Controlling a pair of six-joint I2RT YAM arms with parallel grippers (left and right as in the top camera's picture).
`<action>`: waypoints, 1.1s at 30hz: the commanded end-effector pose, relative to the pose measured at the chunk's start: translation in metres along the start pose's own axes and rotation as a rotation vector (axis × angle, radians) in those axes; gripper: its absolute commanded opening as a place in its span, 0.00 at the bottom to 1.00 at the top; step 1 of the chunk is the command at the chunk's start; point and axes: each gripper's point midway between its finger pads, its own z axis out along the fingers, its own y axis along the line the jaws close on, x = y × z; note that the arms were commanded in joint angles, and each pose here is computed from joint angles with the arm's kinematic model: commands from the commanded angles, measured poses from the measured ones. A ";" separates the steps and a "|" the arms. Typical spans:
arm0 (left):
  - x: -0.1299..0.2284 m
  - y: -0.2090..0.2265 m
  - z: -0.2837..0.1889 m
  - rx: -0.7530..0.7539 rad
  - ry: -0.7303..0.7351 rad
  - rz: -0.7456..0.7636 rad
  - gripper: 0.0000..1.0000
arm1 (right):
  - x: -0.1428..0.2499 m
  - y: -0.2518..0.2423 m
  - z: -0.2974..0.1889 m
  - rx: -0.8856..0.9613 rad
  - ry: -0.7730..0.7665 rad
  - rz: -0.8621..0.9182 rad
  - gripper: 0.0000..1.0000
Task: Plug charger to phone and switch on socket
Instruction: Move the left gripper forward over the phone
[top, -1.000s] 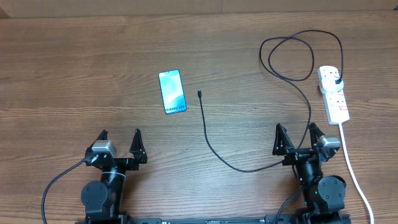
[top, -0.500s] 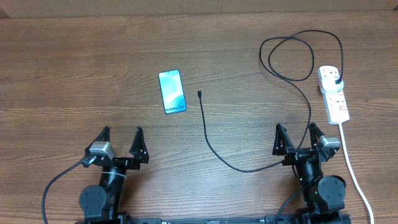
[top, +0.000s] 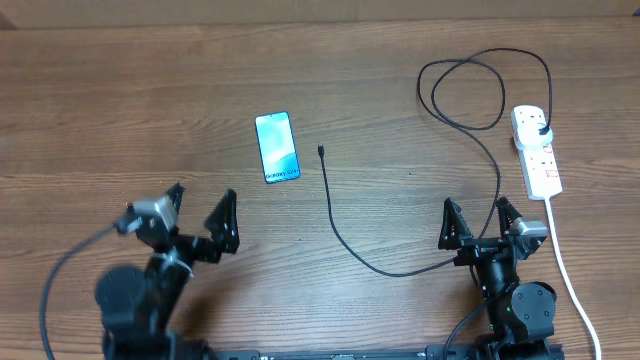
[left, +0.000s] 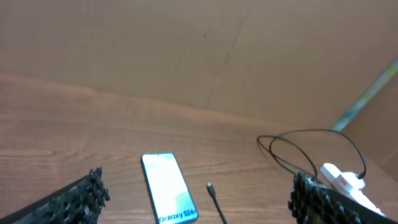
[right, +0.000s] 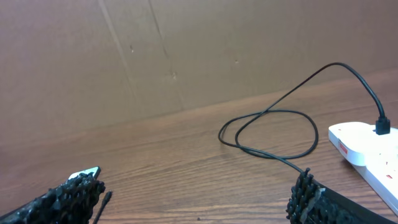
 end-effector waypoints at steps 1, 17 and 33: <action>-0.020 -0.009 0.014 0.000 0.086 -0.036 1.00 | 0.003 0.000 0.000 -0.005 0.002 0.003 1.00; 0.019 -0.046 0.122 -0.236 0.661 0.252 1.00 | 0.003 0.000 0.000 -0.005 0.002 0.003 1.00; 0.104 -0.033 0.164 -0.249 0.870 0.139 1.00 | 0.003 0.000 0.000 -0.005 0.002 0.003 1.00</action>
